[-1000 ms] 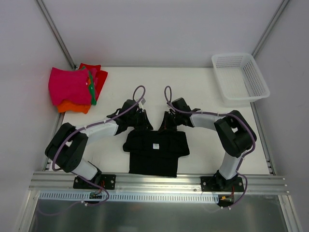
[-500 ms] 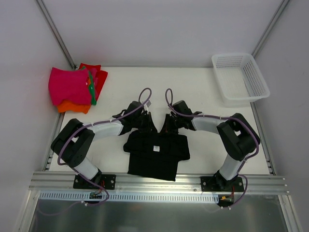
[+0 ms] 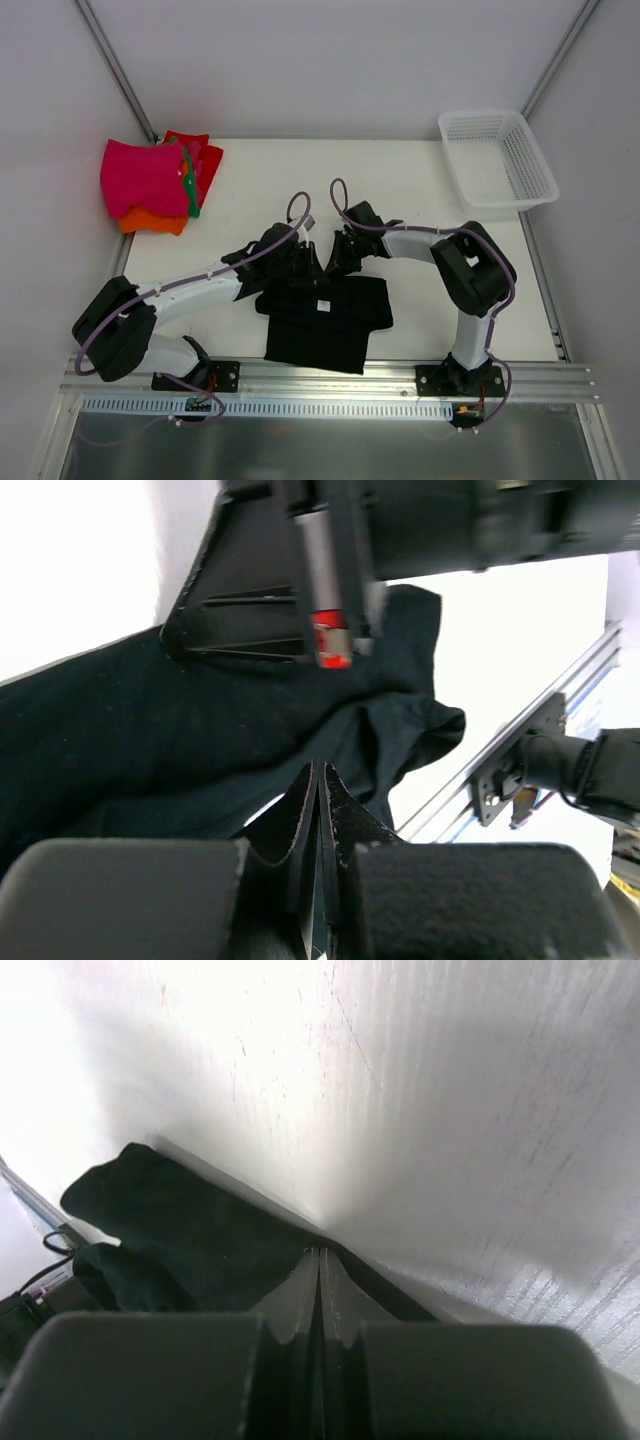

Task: Fold and stack the t-shirts

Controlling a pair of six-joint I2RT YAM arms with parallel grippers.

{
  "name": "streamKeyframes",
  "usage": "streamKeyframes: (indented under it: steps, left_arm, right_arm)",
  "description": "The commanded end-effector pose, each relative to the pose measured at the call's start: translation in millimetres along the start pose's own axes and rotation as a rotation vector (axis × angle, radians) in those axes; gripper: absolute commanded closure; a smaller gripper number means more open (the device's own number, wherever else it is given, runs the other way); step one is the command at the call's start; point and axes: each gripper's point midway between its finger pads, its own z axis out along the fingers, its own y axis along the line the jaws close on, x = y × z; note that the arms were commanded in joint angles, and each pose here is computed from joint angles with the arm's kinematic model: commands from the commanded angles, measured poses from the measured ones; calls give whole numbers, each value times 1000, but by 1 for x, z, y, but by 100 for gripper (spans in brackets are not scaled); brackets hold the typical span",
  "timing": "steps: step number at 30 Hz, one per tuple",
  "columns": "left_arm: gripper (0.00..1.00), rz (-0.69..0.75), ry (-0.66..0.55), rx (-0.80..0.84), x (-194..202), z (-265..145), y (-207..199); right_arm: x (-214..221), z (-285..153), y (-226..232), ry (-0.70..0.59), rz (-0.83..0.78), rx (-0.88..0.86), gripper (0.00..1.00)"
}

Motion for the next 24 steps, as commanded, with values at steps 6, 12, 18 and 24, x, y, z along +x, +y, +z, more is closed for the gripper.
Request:
streamKeyframes:
  steps: [6,12,18,24]
  left_arm:
    - [100,-7,-23,-76,-4,-3,12]
    - [100,-18,30,-97,0,16,16]
    - [100,3,39,-166,-4,36,31]
    - [100,-6,83,-147,2,44,27]
  right_arm:
    - [-2,9,-49,-14,1,270,99]
    - [-6,5,-61,-35,-3,346,100]
    - [-6,7,-58,-30,-10,344,99]
    - [-7,6,-59,-29,-17,350,99]
